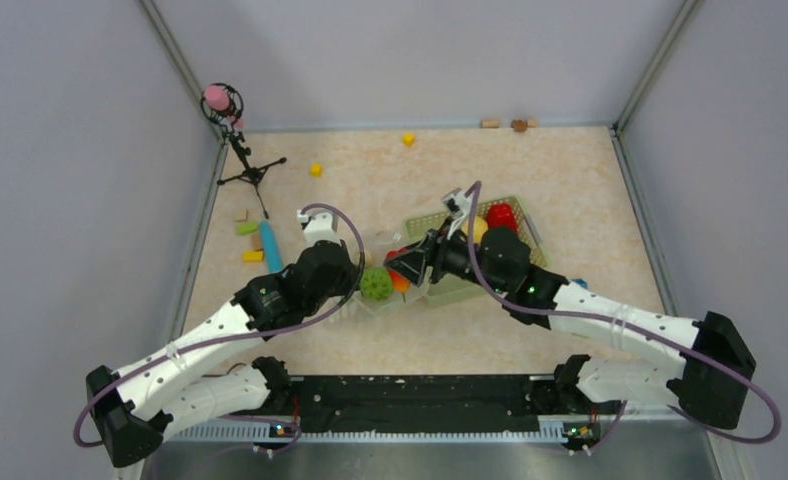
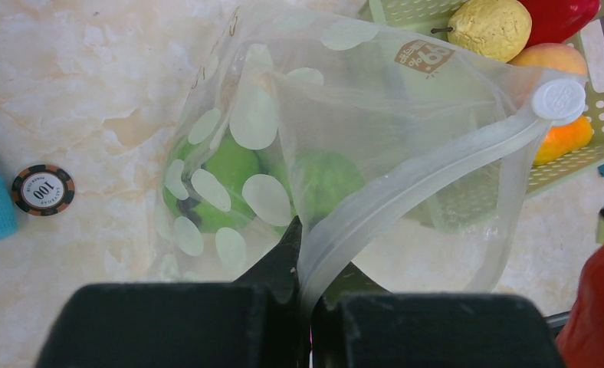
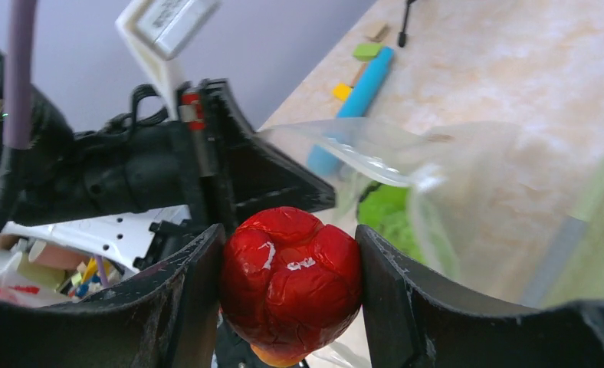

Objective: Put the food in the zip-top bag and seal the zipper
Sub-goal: Place the fake fruit in the zipper food storage bag.

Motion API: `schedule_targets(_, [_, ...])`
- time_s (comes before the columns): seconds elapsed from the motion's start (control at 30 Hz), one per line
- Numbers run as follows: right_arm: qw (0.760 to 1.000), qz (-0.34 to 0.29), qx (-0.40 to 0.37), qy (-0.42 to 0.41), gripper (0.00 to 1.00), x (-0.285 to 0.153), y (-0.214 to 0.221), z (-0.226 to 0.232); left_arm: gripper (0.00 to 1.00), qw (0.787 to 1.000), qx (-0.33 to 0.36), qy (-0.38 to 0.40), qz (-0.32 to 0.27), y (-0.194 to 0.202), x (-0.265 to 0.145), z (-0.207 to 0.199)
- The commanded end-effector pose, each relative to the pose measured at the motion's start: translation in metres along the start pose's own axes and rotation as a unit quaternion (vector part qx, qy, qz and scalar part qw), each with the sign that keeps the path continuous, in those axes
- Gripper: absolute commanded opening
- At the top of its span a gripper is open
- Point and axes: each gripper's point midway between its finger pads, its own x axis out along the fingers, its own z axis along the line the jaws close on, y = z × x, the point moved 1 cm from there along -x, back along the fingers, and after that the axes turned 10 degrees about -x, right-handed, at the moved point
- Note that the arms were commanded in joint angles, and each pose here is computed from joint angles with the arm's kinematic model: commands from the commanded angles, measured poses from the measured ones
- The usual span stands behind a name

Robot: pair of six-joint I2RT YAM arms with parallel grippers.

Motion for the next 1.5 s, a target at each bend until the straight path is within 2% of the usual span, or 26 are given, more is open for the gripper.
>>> schedule_targets(0.0, [0.998,-0.008,-0.060,-0.012,0.21,0.023,-0.013,0.028,0.00,0.999,-0.016,0.023,-0.019,-0.011,-0.003,-0.013])
schedule_targets(0.3, [0.987,-0.028,-0.073,0.137,0.23,0.063,0.000,-0.008,0.00,0.999,-0.019,0.036,-0.016,-0.010,-0.006,-0.016])
schedule_targets(0.43, [0.979,-0.095,-0.101,0.151,0.22,0.066,-0.005,-0.008,0.00,0.998,-0.022,0.051,-0.011,-0.009,-0.009,-0.020])
schedule_targets(0.63, [0.960,-0.202,-0.063,0.184,0.25,0.067,-0.018,-0.010,0.00,0.997,-0.024,0.078,-0.011,-0.009,-0.013,-0.026])
schedule_targets(0.77, [0.938,-0.250,-0.054,0.235,0.27,0.066,-0.021,-0.020,0.00,0.997,-0.024,0.077,-0.011,-0.009,-0.013,-0.025])
schedule_targets(0.83, [0.935,-0.255,-0.056,0.239,0.33,0.069,-0.019,-0.021,0.00,0.997,-0.024,0.078,-0.010,-0.009,-0.013,-0.026])
schedule_targets(0.87, [0.935,-0.254,-0.057,0.242,0.41,0.071,-0.018,-0.021,0.00,0.997,-0.025,0.079,-0.009,-0.009,-0.014,-0.026])
schedule_targets(1.03, [0.937,-0.236,-0.070,0.248,0.61,0.083,-0.010,-0.021,0.00,0.996,-0.029,0.084,-0.008,-0.008,-0.015,-0.027])
schedule_targets(1.17, [0.939,-0.227,-0.073,0.247,0.72,0.086,-0.007,-0.019,0.00,0.996,-0.032,0.083,-0.011,-0.009,-0.015,-0.026])
schedule_targets(1.27, [0.945,-0.213,-0.079,0.235,0.84,0.090,-0.007,-0.012,0.00,0.996,-0.037,0.079,-0.018,-0.011,-0.016,-0.024])
schedule_targets(1.47, [0.962,-0.168,-0.104,0.189,0.86,0.097,-0.003,0.006,0.00,0.996,-0.045,0.072,-0.031,-0.016,-0.019,-0.019])
